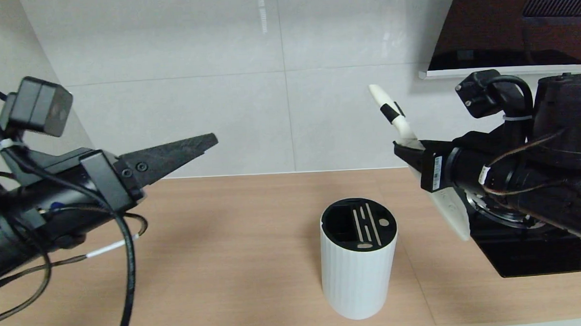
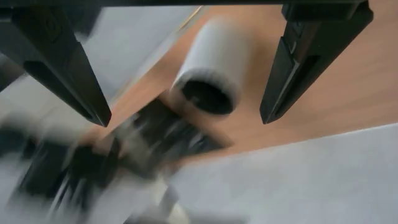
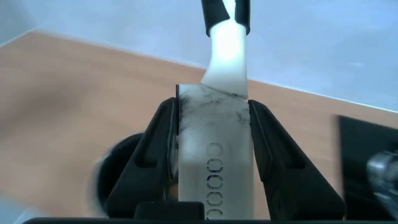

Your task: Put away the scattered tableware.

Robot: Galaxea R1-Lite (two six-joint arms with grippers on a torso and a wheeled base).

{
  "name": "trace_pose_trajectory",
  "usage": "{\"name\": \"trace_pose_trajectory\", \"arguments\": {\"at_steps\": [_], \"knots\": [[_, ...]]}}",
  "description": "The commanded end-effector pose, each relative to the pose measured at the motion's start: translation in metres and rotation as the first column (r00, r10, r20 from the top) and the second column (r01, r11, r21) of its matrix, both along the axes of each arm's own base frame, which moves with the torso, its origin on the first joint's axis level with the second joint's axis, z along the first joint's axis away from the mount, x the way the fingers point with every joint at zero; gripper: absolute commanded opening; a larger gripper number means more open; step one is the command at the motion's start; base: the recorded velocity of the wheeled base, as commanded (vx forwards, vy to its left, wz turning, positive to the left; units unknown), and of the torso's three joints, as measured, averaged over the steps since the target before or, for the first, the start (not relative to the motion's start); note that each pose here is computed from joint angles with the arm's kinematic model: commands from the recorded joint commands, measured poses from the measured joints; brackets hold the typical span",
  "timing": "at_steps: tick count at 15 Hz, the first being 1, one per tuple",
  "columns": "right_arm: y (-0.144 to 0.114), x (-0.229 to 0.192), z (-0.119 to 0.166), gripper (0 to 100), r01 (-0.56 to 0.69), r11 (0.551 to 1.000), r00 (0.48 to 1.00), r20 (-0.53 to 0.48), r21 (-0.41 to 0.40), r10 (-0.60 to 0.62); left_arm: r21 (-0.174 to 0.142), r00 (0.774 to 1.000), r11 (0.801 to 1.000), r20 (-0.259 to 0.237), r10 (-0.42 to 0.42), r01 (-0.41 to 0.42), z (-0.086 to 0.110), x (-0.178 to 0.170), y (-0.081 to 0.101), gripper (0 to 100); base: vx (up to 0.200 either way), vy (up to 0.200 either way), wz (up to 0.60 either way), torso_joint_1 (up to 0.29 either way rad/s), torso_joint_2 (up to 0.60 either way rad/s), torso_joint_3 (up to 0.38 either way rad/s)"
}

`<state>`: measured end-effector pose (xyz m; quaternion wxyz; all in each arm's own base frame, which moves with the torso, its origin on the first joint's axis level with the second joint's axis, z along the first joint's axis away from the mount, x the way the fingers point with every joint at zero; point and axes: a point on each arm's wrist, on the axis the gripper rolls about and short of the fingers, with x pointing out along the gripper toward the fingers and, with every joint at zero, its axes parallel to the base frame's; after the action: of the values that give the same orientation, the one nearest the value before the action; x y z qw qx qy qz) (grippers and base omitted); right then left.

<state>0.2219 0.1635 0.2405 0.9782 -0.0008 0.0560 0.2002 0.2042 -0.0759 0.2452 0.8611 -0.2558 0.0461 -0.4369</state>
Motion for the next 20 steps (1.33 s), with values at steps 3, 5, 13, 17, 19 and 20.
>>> {"name": "trace_pose_trajectory", "arguments": {"at_steps": [3, 5, 13, 17, 19, 20], "knots": [[0.024, -0.025, -0.004, 0, -0.123, 0.992, 0.992, -0.023, 0.025, 0.123, -0.079, 0.984, 0.997, -0.18, -0.005, -0.01, -0.049, 0.042, -0.052, 100, 0.0, 0.0, 0.0, 0.0, 0.0, 0.0], [0.027, -0.03, -0.005, 0, -0.142, 0.99, 0.989, -0.028, 0.023, 0.143, -0.078, 0.984, 0.997, -0.176, -0.009, -0.005, -0.061, 0.047, -0.067, 100, 0.0, 0.0, 0.0, 0.0, 0.0, 0.0], [0.052, -0.055, -0.015, 0, -0.269, 0.963, 0.961, -0.064, 0.022, 0.27, -0.099, 0.986, 0.994, -0.153, -0.068, 0.053, -0.058, 0.04, -0.083, 100, 0.0, 0.0, 0.0, 0.0, 0.0, 0.0], [0.059, -0.059, -0.02, 0, -0.295, 0.955, 0.952, -0.083, 0.02, 0.295, -0.1, 0.985, 0.994, -0.161, -0.059, 0.043, -0.062, 0.045, -0.09, 100, 0.0, 0.0, 0.0, 0.0, 0.0, 0.0], [0.065, -0.058, -0.027, 0, -0.303, 0.953, 0.947, -0.103, 0.014, 0.303, -0.109, 0.986, 0.993, -0.151, -0.068, 0.052, -0.06, 0.043, -0.096, 100, 0.0, 0.0, 0.0, 0.0, 0.0, 0.0], [0.067, -0.057, -0.029, 0, -0.303, 0.953, 0.947, -0.11, 0.013, 0.302, -0.117, 0.986, 0.992, -0.151, -0.073, 0.056, -0.06, 0.041, -0.098, 100, 0.0, 0.0, 0.0, 0.0, 0.0, 0.0]]}}
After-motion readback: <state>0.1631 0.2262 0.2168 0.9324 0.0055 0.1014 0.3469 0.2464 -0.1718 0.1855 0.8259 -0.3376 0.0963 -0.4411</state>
